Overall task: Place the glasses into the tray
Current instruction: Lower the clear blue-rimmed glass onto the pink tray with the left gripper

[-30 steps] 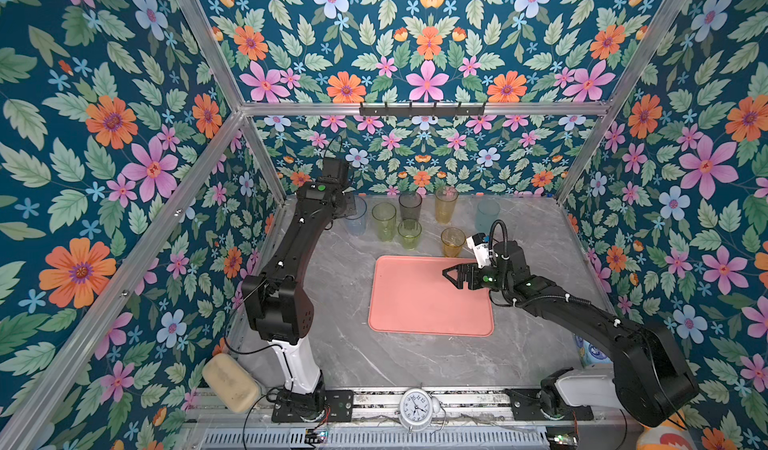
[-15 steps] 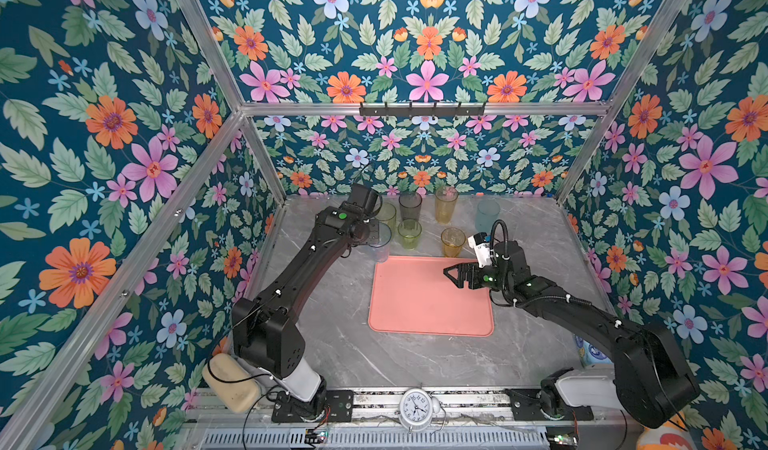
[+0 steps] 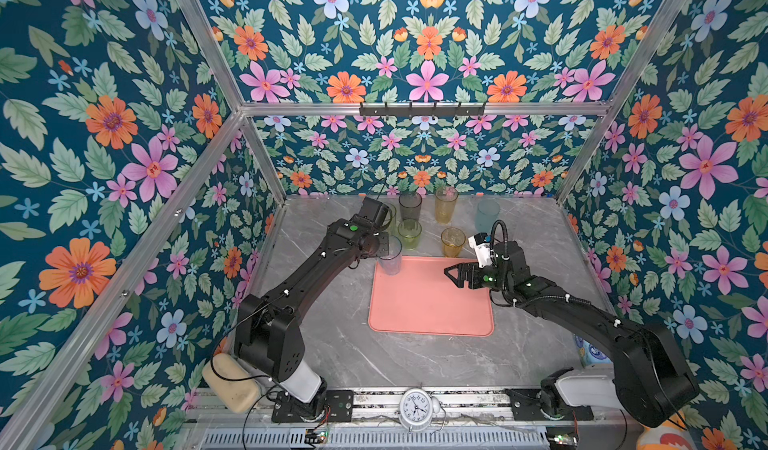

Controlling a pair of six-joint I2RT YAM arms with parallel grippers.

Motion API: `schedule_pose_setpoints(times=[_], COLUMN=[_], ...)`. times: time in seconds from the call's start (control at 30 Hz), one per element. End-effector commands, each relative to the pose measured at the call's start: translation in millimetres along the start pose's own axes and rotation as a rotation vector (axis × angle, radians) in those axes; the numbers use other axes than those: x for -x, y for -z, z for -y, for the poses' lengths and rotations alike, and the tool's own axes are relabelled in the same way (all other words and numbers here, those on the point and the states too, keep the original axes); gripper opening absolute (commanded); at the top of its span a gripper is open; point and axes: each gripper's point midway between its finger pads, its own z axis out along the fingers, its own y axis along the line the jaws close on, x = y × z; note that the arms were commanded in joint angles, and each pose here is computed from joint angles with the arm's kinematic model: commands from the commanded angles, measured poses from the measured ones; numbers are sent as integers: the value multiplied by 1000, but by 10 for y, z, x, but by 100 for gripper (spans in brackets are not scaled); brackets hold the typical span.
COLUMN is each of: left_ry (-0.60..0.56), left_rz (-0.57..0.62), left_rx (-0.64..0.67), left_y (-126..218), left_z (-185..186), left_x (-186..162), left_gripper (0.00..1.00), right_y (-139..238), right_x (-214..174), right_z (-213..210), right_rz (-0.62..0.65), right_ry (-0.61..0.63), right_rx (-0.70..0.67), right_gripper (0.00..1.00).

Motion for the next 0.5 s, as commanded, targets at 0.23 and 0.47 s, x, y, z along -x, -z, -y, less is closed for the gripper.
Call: schedule_pose_setpoints(times=[0.23, 0.47], left_ry=[21, 20], left_rz=[-9, -28], left_rx=[12, 29], left_y=[-113, -174], left_z=[2, -10], left_x=[4, 6], left_gripper=[0, 0], right_y=[3, 18], right_x=[30, 42], right_z=[1, -24], right_rz=[13, 13], right_ry=[12, 16], right_rx=[-5, 3], right_gripper=[97, 97])
